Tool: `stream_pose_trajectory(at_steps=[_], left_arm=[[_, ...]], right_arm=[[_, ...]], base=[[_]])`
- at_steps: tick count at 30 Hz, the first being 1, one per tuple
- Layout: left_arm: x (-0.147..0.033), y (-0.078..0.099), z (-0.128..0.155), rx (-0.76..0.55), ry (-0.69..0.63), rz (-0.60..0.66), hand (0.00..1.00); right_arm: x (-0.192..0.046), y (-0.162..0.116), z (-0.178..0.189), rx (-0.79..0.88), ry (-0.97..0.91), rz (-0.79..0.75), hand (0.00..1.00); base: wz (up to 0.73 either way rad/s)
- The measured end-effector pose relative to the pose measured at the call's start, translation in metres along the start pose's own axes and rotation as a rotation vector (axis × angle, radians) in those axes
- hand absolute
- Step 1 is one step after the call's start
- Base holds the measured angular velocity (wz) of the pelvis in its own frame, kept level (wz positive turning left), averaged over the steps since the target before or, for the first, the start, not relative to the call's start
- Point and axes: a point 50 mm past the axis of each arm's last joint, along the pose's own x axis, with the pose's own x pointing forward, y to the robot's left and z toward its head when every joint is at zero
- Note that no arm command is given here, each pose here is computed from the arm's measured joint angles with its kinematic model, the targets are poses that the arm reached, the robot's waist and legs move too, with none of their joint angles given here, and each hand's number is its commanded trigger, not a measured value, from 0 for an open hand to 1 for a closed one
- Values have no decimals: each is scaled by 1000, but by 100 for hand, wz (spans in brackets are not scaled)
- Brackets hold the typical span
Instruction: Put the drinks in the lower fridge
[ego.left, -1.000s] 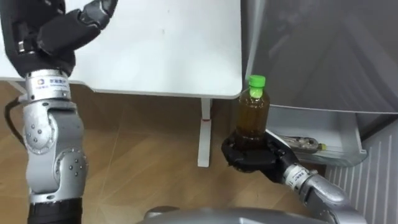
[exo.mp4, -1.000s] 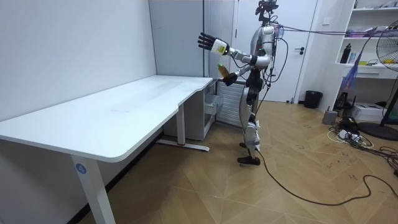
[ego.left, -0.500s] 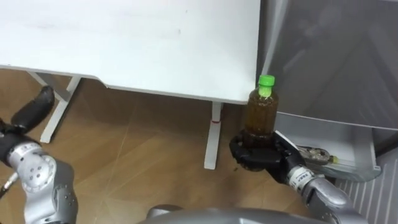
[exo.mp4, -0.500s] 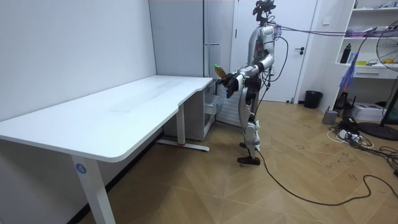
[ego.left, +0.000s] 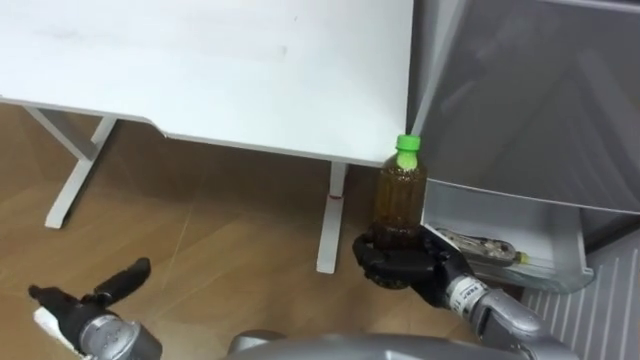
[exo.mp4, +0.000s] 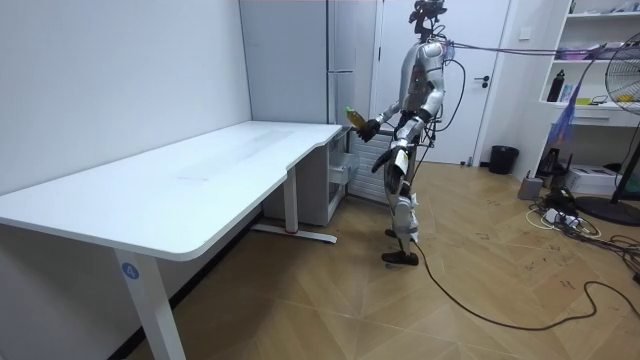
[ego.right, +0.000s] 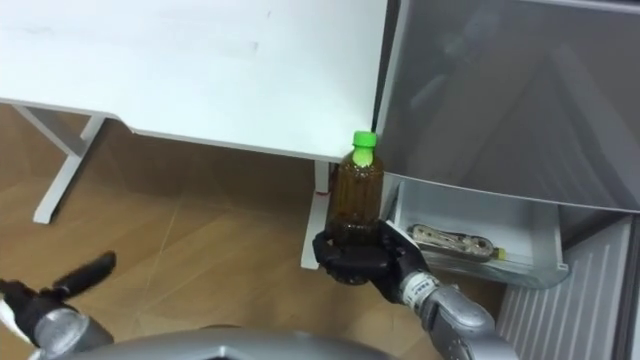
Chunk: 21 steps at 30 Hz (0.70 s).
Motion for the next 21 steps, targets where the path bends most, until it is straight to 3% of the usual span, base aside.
stream_pose_trajectory(at_steps=[6,13,21], left_arm=[[4,21,-31,95,123,39,0],[1,41,-64,217,290,0,0],[-1,45,-79,341,378,-93,0]], right_arm=[[2,-2,5,14,-14,-13,100],[0,-5,3,13,13,-22,100],[0,-6,2,56,5,-26,100]], base=[[2],[-1],[-1]])
